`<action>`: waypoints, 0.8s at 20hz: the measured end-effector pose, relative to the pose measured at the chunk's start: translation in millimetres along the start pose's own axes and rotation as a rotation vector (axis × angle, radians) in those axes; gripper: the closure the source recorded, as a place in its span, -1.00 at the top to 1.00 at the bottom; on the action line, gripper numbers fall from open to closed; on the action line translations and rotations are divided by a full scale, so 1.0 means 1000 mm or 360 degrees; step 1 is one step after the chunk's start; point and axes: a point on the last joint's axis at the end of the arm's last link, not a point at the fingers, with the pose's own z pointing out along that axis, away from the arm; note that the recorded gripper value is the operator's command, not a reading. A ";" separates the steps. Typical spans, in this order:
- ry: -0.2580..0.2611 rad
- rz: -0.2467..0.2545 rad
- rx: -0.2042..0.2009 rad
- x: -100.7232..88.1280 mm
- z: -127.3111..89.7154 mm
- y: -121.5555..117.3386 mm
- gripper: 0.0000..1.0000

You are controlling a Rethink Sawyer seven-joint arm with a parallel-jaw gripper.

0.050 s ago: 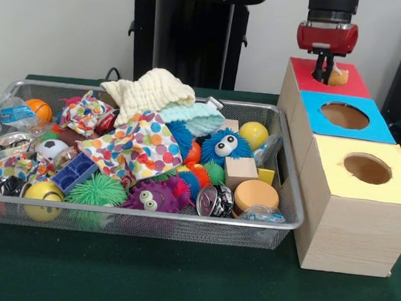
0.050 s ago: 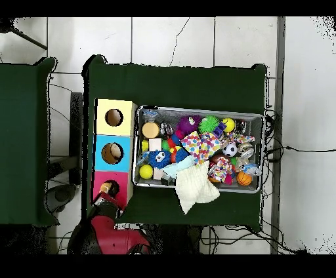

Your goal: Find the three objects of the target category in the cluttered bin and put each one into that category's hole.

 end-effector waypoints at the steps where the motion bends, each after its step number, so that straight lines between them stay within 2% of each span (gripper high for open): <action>1: 0.0009 0.0004 0.0000 -0.001 0.000 0.000 -1.00; 6: 0.0083 0.0046 -0.0009 -0.005 -0.002 0.000 -1.00; 16: 0.0151 0.0088 -0.0037 -0.007 -0.006 0.003 -1.00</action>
